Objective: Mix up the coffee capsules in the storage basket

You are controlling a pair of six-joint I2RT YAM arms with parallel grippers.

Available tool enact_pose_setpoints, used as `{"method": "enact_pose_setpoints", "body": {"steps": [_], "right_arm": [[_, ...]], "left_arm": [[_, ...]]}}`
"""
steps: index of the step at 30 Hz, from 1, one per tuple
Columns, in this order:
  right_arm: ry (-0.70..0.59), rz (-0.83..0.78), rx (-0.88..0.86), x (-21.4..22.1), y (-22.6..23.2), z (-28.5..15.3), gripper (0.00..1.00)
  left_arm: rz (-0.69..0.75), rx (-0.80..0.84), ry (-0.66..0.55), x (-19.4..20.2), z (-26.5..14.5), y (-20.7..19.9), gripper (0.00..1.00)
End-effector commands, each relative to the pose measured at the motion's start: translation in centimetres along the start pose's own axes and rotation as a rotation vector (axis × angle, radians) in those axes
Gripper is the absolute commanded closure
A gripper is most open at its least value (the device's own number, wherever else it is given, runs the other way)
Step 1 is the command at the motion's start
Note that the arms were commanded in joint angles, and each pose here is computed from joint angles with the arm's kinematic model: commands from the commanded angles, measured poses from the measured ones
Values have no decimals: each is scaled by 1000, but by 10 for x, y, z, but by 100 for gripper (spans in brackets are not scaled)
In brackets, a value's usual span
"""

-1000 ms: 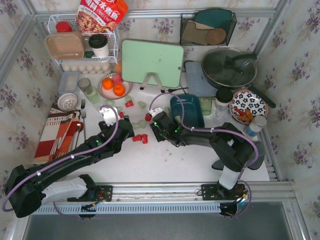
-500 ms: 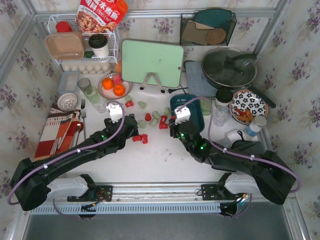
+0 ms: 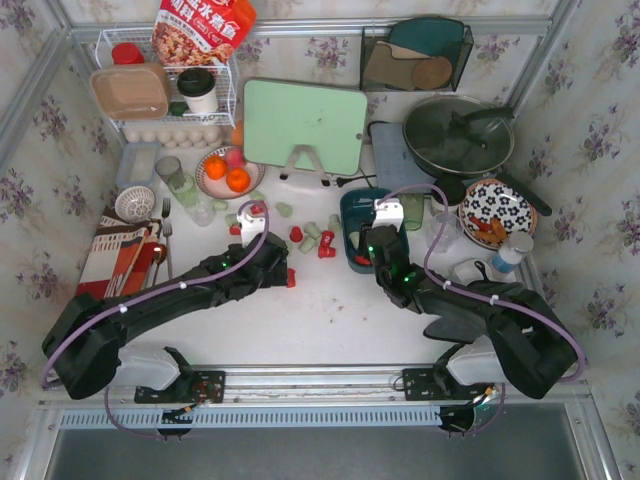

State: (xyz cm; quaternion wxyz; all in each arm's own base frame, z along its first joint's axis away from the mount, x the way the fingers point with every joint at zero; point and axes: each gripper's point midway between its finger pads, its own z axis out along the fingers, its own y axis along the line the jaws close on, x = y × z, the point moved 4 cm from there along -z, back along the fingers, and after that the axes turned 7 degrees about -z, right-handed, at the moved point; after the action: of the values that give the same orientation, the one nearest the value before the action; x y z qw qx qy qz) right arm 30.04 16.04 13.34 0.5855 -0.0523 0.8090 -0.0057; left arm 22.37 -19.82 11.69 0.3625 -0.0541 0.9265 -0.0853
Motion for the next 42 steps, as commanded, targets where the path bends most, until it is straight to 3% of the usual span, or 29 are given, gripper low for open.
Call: {"method": "enact_pose_setpoints", "body": {"steps": [1, 8, 32, 42], "right_arm": [[53, 49, -53, 7, 6, 5, 45], [98, 72, -98, 12, 8, 11, 38], [71, 99, -213, 3, 22, 5, 37], [73, 99, -221, 3, 23, 4, 37]], "left_arm": [[-24, 52, 71, 12, 8, -13, 19], [-42, 39, 81, 18, 16, -13, 20], [-60, -37, 36, 15, 45, -5, 28], [-59, -76, 60, 22, 55, 1, 49]]}}
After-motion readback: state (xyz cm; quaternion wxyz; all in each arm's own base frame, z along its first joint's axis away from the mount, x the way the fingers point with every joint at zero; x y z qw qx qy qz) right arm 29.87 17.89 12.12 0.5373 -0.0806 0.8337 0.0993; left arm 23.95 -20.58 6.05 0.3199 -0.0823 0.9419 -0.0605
